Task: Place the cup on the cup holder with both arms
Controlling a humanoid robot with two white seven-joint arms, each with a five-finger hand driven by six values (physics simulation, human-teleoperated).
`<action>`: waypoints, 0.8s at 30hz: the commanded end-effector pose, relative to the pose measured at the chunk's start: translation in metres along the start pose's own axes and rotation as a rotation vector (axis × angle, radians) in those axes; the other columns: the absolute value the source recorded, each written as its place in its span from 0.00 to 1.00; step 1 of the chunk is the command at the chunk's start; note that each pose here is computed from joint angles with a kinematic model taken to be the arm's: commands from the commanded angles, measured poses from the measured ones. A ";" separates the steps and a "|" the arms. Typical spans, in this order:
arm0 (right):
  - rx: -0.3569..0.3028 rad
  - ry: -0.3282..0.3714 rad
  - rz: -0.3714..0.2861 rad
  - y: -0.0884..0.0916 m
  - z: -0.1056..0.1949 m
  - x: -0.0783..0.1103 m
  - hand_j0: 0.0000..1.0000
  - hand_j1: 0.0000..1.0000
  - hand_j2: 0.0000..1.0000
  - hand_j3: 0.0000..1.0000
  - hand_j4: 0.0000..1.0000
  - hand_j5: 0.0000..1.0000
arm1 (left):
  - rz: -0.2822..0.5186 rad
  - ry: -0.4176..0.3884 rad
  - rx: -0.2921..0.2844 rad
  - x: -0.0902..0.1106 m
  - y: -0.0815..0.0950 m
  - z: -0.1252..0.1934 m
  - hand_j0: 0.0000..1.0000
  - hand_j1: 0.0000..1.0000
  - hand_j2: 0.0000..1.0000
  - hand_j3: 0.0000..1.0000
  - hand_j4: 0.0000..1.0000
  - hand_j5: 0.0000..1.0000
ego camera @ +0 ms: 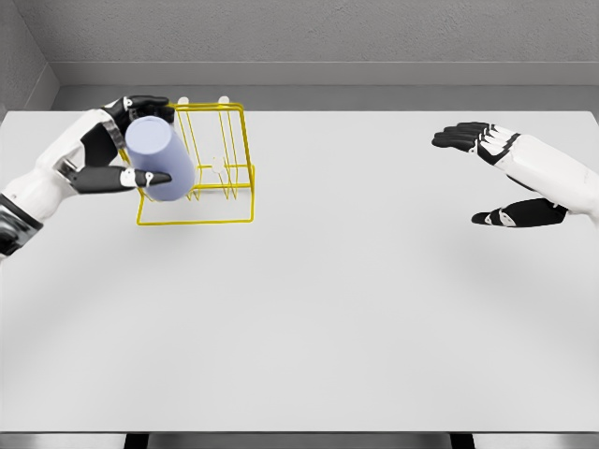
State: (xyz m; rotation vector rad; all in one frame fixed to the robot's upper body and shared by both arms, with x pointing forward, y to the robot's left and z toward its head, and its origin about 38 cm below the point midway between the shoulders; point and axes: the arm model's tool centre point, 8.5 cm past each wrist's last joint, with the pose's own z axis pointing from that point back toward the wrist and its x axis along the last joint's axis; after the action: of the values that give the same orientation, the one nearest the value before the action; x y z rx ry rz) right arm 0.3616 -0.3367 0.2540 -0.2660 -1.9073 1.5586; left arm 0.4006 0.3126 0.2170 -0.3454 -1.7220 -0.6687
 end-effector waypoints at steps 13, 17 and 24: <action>-0.006 0.001 -0.006 -0.001 0.001 0.000 1.00 1.00 1.00 1.00 1.00 1.00 | 0.000 0.012 -0.005 0.003 0.000 -0.003 0.91 0.91 0.91 0.91 0.91 0.91; -0.004 0.000 -0.007 -0.001 0.000 0.000 1.00 1.00 1.00 1.00 1.00 1.00 | 0.002 0.010 -0.008 0.004 -0.002 -0.003 0.85 0.85 0.85 0.85 0.85 0.85; -0.006 0.002 -0.007 -0.001 0.001 -0.001 1.00 1.00 1.00 1.00 1.00 1.00 | -0.003 -0.002 -0.007 0.007 0.000 -0.004 0.86 0.86 0.86 0.86 0.86 0.86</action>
State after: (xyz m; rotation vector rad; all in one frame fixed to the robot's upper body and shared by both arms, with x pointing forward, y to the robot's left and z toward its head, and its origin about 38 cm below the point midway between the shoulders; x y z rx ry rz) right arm 0.3618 -0.3375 0.2538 -0.2673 -1.9061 1.5564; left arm 0.4029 0.3086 0.2245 -0.3458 -1.7221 -0.6805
